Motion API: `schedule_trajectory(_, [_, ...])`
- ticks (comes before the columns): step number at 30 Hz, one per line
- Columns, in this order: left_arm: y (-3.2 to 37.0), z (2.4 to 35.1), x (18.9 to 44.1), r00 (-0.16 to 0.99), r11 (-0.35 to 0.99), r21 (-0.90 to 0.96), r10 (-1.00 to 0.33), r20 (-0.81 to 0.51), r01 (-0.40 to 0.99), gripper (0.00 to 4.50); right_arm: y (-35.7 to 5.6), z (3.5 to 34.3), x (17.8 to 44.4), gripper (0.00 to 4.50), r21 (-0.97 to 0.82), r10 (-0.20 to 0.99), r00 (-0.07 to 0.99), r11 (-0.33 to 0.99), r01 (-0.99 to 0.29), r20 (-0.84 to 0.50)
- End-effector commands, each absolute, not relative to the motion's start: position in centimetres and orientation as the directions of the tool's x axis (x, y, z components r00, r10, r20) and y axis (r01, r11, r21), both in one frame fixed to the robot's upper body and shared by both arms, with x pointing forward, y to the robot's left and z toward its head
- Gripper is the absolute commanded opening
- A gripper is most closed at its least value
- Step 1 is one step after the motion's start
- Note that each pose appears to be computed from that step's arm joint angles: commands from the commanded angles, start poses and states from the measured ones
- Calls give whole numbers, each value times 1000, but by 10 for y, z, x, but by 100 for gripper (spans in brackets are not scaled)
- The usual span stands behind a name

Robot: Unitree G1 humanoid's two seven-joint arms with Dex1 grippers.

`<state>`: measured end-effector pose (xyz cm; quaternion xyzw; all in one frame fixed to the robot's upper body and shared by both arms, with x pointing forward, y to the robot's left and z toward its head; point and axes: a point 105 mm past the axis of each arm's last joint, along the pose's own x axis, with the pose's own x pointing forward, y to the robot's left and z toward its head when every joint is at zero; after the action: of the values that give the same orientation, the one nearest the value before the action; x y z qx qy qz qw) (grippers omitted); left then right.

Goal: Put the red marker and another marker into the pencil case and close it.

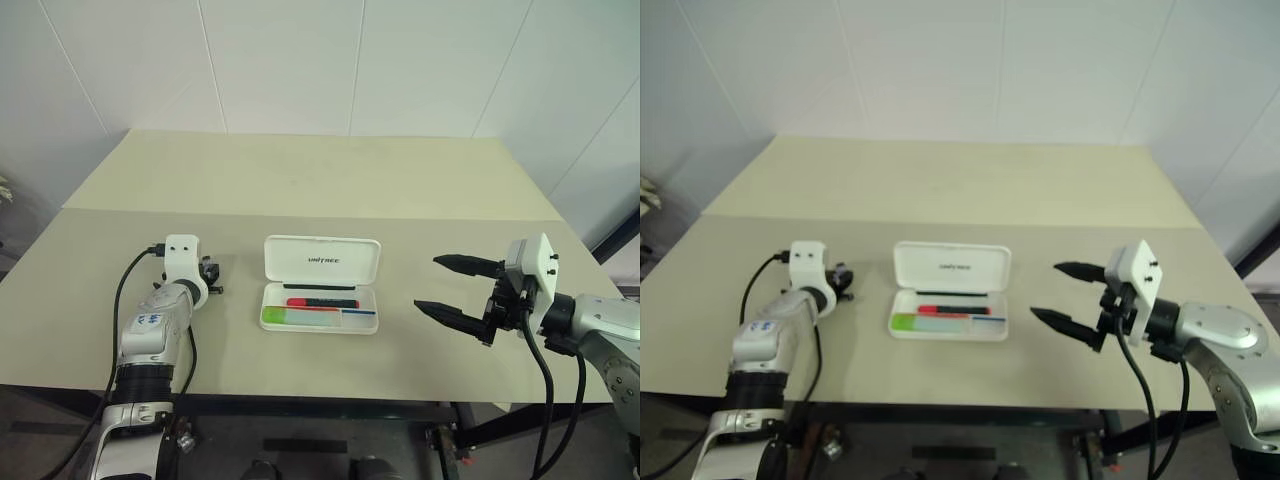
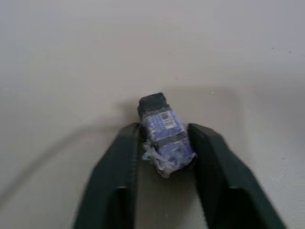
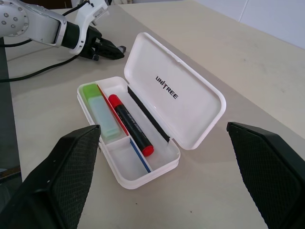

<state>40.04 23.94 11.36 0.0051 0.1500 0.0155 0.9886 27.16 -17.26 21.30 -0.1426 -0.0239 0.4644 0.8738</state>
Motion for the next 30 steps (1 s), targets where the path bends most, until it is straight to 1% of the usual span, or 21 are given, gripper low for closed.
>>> schedule_trajectory(1, [243, 86, 395, 916, 999, 29, 50, -397, -42, 44, -173, 224, 271, 450, -322, 818, 571, 521, -790, -78])
schedule_trajectory(4, [244, 94, 401, 930, 999, 28, 47, -363, -40, 43, -175, 224, 272, 450, -326, 815, 575, 523, -787, -79])
schedule_trajectory(6, [243, 106, 408, 952, 999, 36, 18, -306, -8, 43, -176, 224, 272, 450, -330, 812, 579, 526, -784, -79])
schedule_trajectory(10, [231, 152, 421, 986, 988, 45, -141, -90, 146, 43, -177, 224, 270, 450, -334, 809, 582, 528, -781, -81])
schedule_trajectory(12, [222, 179, 422, 966, 966, 34, -258, 23, 258, 43, -177, 223, 269, 450, -336, 809, 582, 527, -781, -84])
schedule_trajectory(14, [212, 198, 420, 922, 923, 74, -381, 70, 377, 43, -177, 222, 267, 450, -339, 809, 582, 526, -780, -86])
schedule_trajectory(16, [200, 218, 414, 847, 852, 133, -521, 109, 507, 43, -178, 221, 264, 450, -343, 810, 580, 522, -781, -88])
schedule_trajectory(19, [186, 241, 404, 728, 738, 215, -671, 136, 640, 43, -178, 220, 258, 450, -340, 822, 563, 505, -793, -91])
schedule_trajectory(21, [179, 252, 397, 651, 658, 267, -748, 128, 704, 43, -177, 219, 252, 450, -333, 836, 541, 486, -808, -92])
schedule_trajectory(25, [163, 274, 384, 493, 489, 380, -865, 95, 785, 43, -177, 221, 241, 450, -325, 861, 502, 454, -830, -79])
schedule_trajectory(28, [141, 298, 365, 327, 331, 426, -941, 84, 842, 43, -181, 225, 244, 450, -344, 851, 523, 477, -809, -49])
schedule_trajectory(30, [128, 305, 354, 238, 241, 436, -969, 62, 867, 43, -181, 226, 246, 450, -350, 846, 532, 487, -800, -40])
